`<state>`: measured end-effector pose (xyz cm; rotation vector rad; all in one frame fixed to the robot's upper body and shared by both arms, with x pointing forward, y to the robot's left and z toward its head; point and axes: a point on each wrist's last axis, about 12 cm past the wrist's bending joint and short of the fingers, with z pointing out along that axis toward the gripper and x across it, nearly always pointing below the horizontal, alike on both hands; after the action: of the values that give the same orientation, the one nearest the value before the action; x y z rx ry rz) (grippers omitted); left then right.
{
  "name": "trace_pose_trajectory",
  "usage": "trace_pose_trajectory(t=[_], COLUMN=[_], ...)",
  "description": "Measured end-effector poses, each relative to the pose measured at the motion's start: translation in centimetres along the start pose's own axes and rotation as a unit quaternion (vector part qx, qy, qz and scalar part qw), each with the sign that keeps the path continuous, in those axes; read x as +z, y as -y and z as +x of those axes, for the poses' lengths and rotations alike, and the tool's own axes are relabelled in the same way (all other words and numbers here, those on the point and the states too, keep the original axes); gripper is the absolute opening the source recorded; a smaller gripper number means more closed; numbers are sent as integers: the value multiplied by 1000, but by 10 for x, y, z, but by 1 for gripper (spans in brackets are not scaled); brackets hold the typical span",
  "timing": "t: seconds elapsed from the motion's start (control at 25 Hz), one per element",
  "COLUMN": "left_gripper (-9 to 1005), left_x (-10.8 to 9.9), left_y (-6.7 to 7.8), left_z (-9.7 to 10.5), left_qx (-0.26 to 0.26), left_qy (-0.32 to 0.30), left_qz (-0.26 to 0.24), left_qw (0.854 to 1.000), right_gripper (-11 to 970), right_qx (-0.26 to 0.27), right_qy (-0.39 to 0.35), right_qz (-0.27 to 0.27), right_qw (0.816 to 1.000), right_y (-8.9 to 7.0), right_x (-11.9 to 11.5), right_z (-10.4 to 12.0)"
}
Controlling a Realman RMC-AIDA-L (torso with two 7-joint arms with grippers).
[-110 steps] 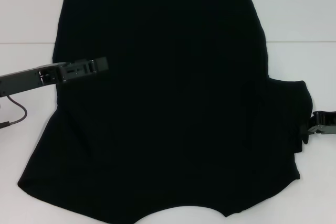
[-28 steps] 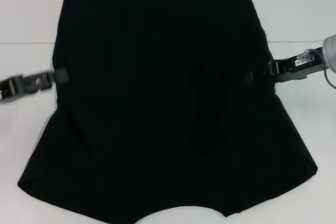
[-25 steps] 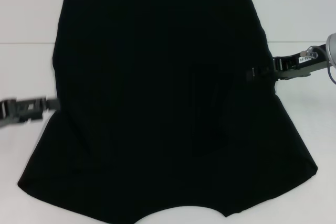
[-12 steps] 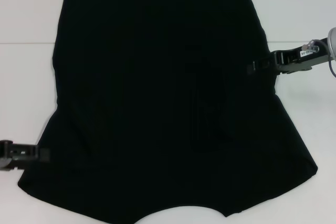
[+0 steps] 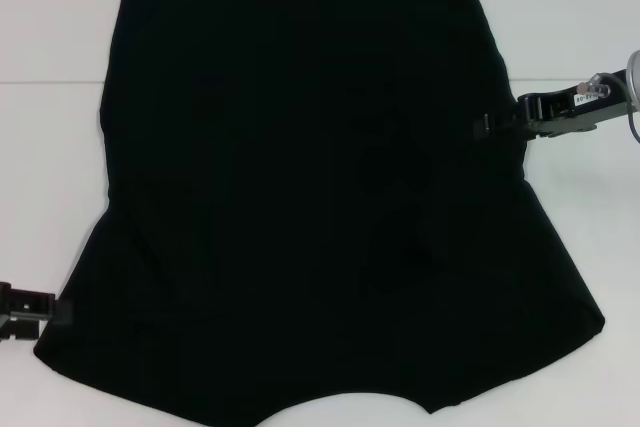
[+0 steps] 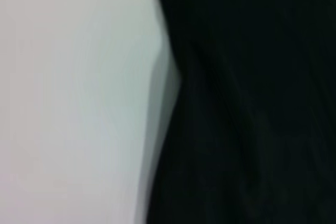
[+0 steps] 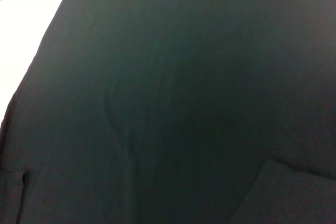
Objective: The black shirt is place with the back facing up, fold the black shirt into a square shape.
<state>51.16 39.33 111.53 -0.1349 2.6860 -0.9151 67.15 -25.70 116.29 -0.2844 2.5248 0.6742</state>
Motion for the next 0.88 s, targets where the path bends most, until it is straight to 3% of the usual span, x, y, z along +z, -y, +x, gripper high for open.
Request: trace_pose_trajectory(t=[0.88], left_gripper=[605], left_x=[19], left_y=[-14], left_z=[5], left_qx=[-29], left_qy=[0], left_qz=[-36], left_qw=[999], right_gripper=[760], right_qx=[3], right_qy=[-3], right_qz=[1], right_qw=[1000], right_y=[3], right_x=[-1], right_z=[3])
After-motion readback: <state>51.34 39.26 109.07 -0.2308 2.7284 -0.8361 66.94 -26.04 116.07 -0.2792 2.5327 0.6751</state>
